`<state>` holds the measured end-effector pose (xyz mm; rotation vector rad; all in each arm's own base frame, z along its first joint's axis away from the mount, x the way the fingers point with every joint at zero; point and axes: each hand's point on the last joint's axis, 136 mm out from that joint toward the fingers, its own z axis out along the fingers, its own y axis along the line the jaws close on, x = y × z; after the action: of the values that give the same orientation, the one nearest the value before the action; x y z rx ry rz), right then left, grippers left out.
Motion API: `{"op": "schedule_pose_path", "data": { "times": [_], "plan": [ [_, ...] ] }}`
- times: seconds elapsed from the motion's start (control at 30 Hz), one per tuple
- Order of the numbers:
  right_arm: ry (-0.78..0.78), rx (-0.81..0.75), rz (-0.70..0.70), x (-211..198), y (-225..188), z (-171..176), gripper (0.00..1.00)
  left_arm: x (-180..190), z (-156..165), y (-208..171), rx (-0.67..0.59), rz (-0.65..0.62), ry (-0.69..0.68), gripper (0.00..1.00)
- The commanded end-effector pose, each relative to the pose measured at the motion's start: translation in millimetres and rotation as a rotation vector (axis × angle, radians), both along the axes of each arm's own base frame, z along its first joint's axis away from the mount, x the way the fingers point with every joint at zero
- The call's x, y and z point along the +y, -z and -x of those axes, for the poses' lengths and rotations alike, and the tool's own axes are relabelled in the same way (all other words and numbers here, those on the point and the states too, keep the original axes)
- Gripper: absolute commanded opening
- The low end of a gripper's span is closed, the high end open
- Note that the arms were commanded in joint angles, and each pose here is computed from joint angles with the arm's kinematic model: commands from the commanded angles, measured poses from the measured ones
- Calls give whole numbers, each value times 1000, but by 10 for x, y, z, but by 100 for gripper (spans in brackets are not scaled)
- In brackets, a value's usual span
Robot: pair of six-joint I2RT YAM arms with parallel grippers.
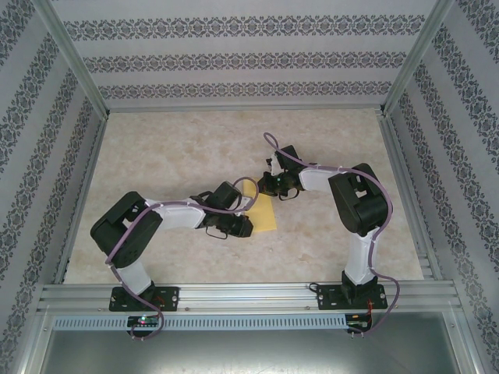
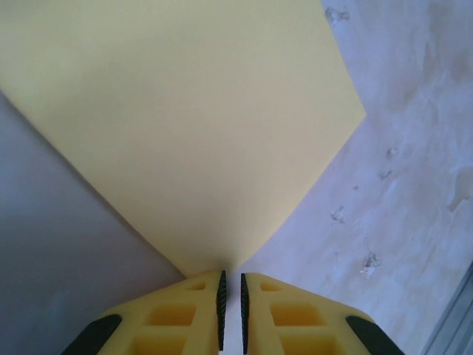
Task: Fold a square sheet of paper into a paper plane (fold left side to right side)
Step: First fold the square sheet of paper in half at the center of the table.
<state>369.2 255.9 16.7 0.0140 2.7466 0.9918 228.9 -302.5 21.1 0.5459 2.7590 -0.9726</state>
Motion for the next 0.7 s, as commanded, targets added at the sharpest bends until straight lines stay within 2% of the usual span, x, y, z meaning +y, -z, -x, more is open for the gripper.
{"op": "schedule_pose_path", "data": {
  "times": [0.0, 0.17, 0.37, 0.47, 0.67],
  "plan": [
    [6, 88, 121, -164, 320, 193, 0, -83, 149, -28, 0, 19, 44, 18],
    [5, 85, 120, -165, 308, 193, 0, -64, 140, -190, -33, 51, 24, 18],
    [1, 83, 120, -148, 290, 187, 0, 12, -193, -592, -99, 143, -80, 17],
    [0, 80, 122, -143, 279, 184, 0, 52, -369, -551, -94, 133, -118, 17],
    [-3, 78, 126, -143, 262, 185, 0, -129, -559, -396, -85, 145, -89, 16]
  ]
}}
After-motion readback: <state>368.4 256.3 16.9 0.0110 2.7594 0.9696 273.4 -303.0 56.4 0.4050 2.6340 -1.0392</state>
